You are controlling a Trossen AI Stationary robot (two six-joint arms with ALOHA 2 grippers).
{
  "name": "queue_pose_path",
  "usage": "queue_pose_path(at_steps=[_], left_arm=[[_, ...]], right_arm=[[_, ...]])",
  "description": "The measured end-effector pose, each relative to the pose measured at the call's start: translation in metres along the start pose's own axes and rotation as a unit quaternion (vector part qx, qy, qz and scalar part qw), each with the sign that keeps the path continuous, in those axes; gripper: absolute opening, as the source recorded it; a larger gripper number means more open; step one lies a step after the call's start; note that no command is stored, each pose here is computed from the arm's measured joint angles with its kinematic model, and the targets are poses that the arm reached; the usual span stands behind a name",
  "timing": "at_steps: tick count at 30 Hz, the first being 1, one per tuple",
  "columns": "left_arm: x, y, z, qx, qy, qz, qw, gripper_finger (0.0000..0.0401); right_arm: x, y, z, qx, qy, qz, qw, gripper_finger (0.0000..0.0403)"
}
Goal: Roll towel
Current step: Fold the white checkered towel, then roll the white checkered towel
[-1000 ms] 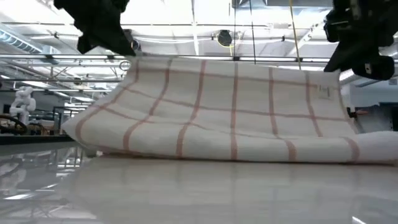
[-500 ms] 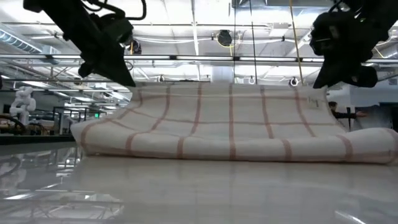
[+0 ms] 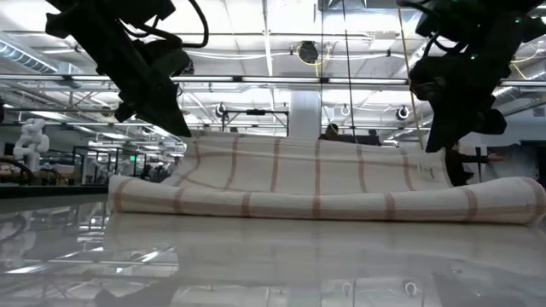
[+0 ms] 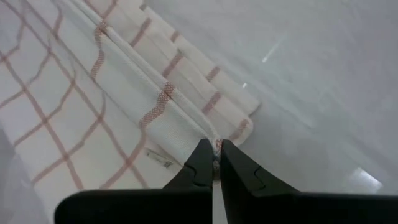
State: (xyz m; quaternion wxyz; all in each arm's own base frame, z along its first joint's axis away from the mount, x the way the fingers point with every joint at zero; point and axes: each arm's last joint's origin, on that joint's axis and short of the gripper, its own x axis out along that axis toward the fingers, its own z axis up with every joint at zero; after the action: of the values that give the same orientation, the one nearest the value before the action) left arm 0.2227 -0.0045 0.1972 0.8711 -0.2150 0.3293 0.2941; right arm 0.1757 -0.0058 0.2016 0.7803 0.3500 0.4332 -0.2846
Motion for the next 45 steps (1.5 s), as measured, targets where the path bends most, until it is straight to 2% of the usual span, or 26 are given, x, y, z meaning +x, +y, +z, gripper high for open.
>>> queue_pose_path(at_steps=[8,12,17,25,27,30,34,38,41,45], left_arm=[[0.008,0.003,0.0,0.001,0.008,0.021,1.0,0.0002],[0.014,0.002,-0.003,0.003,0.017,0.03,0.999,0.0017],[0.018,0.002,-0.003,0.004,-0.006,0.055,0.998,0.0056],[0.022,0.004,-0.001,-0.002,-0.016,0.069,0.997,0.0111],[0.022,0.002,0.0,-0.019,-0.014,0.053,0.998,0.0114],[0.022,0.001,0.004,-0.076,0.011,0.019,0.997,0.0115],[0.019,-0.006,0.015,-0.132,0.037,-0.032,0.99,0.0116],[0.008,-0.019,0.028,-0.143,0.022,-0.075,0.987,0.0114],[0.004,-0.028,0.028,-0.136,0.04,-0.119,0.983,0.0105],[0.008,-0.037,0.017,-0.144,0.103,-0.151,0.973,0.0083]], right_arm=[[0.008,-0.003,0.008,0.002,-0.001,-0.013,1.0,0.0],[0.009,-0.003,0.01,0.002,-0.006,-0.009,1.0,0.0012],[0.011,-0.009,0.009,0.027,0.003,-0.042,0.999,0.0067],[0.011,-0.008,0.01,0.025,-0.003,-0.037,0.999,0.0149],[0.011,-0.008,0.01,0.024,-0.006,-0.036,0.999,0.0162],[0.007,-0.007,0.012,0.026,0.004,-0.037,0.999,0.0181],[-0.022,-0.002,0.021,0.04,0.015,-0.043,0.998,0.0204],[-0.055,0.006,0.032,0.007,0.007,-0.014,1.0,0.0221],[-0.06,0.01,0.033,-0.028,0.032,0.038,0.998,0.0216],[-0.043,0.007,0.029,-0.023,0.074,0.04,0.996,0.0172]])
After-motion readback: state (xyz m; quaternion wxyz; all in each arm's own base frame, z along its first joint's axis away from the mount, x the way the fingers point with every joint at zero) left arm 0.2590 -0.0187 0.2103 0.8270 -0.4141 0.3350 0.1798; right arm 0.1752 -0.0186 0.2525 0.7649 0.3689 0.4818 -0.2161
